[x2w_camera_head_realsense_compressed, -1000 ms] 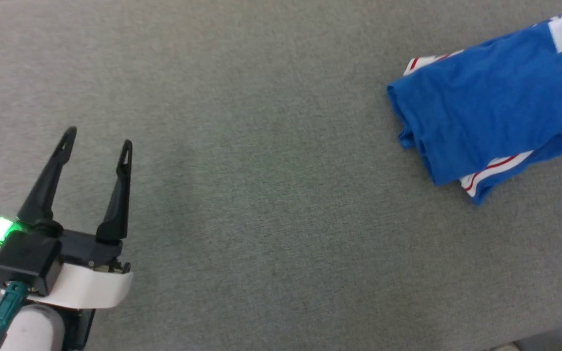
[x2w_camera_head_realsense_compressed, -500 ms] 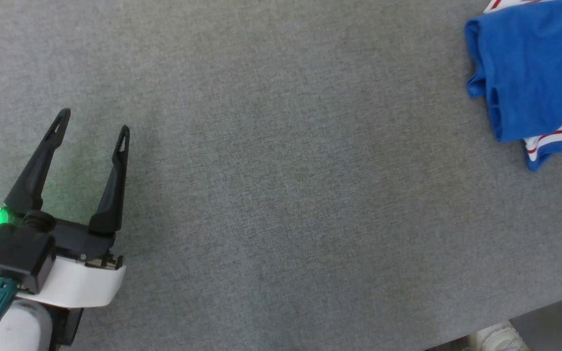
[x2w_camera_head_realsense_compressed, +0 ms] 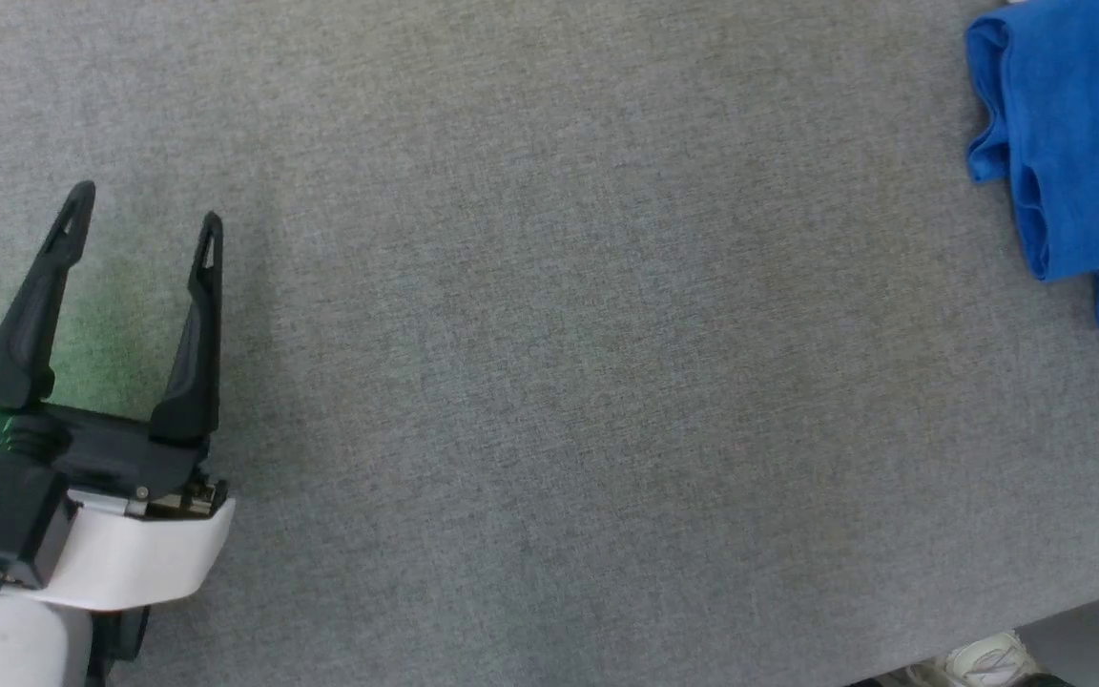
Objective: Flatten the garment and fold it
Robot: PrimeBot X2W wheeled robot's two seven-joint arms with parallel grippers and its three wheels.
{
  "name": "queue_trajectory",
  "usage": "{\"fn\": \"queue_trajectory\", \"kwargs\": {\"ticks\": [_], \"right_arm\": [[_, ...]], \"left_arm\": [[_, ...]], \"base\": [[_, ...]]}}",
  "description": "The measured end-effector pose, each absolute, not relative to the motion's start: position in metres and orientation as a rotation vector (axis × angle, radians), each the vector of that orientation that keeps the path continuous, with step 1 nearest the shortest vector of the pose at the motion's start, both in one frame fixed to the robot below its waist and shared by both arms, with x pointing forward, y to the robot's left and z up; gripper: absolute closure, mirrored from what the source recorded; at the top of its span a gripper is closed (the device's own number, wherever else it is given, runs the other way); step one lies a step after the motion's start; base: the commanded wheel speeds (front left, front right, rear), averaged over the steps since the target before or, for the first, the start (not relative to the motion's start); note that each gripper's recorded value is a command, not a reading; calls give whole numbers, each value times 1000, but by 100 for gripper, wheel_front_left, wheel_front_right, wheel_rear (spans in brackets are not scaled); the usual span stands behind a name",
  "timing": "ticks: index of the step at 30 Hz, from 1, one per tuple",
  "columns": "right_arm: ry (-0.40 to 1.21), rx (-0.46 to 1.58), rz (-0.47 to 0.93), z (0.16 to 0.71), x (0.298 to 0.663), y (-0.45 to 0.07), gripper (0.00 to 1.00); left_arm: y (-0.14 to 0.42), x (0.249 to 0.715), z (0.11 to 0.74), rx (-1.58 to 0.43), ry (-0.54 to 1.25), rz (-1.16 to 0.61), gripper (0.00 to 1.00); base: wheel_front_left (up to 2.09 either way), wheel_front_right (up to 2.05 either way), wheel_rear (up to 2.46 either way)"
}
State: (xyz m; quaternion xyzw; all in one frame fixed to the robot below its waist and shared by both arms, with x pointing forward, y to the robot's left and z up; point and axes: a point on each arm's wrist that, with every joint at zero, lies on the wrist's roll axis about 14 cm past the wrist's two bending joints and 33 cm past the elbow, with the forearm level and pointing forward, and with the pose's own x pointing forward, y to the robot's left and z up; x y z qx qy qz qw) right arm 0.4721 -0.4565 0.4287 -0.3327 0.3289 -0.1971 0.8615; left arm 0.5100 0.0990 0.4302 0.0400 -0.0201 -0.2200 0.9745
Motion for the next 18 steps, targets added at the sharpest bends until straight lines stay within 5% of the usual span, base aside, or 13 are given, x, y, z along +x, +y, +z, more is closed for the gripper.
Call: {"fn": "queue_trajectory", "kwargs": {"ticks": [1, 18], "right_arm": [[695, -696, -416, 426, 472, -457, 0], [596, -620, -472, 446, 463, -468, 0]], "left_arm": [[99, 510, 431, 74, -50, -442, 0], [114, 509, 463, -72, -119, -322, 0]], "base": [[0, 0, 0], [0, 0, 0]]}}
